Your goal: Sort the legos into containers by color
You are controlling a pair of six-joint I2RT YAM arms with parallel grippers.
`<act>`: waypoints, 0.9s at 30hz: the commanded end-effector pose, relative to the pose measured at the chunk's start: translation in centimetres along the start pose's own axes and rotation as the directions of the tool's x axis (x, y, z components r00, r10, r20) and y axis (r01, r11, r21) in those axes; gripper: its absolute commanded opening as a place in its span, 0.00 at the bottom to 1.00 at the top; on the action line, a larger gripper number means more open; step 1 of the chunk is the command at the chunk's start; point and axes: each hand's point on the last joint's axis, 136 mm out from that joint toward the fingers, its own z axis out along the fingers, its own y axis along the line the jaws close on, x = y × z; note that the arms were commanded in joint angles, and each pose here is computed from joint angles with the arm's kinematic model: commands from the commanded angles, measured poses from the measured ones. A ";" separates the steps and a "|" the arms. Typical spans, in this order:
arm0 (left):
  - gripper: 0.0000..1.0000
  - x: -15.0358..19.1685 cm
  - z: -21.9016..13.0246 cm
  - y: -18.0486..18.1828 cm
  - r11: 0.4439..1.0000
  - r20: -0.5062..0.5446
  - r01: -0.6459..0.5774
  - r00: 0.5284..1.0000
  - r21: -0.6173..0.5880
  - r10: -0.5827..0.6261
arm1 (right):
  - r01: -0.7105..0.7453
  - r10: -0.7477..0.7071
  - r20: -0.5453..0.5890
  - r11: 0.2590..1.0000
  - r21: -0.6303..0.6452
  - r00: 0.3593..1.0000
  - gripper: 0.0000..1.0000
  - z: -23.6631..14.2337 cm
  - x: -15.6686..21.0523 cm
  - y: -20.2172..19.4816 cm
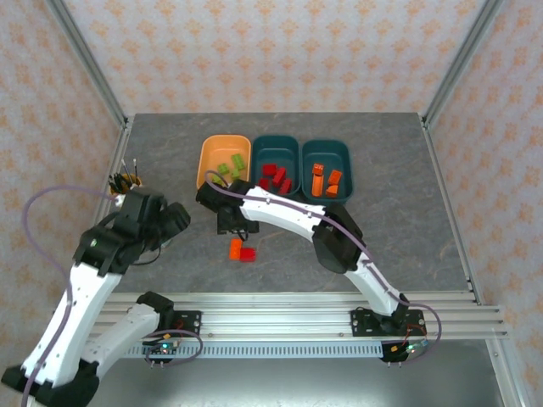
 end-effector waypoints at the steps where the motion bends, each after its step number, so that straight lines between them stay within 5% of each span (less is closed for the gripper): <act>1: 0.80 1.9 -0.8 2.2 1.000 -0.033 -0.027 0.999 -0.016 0.027 | -0.044 0.046 -0.045 0.998 0.042 0.998 0.68 0.5 1.1 -0.3; 27: 0.80 4.0 -1.7 1.2 0.990 -0.092 -0.074 0.992 0.119 0.085 | -0.114 0.124 -0.143 0.991 0.075 0.982 0.54 3.9 4.5 1.0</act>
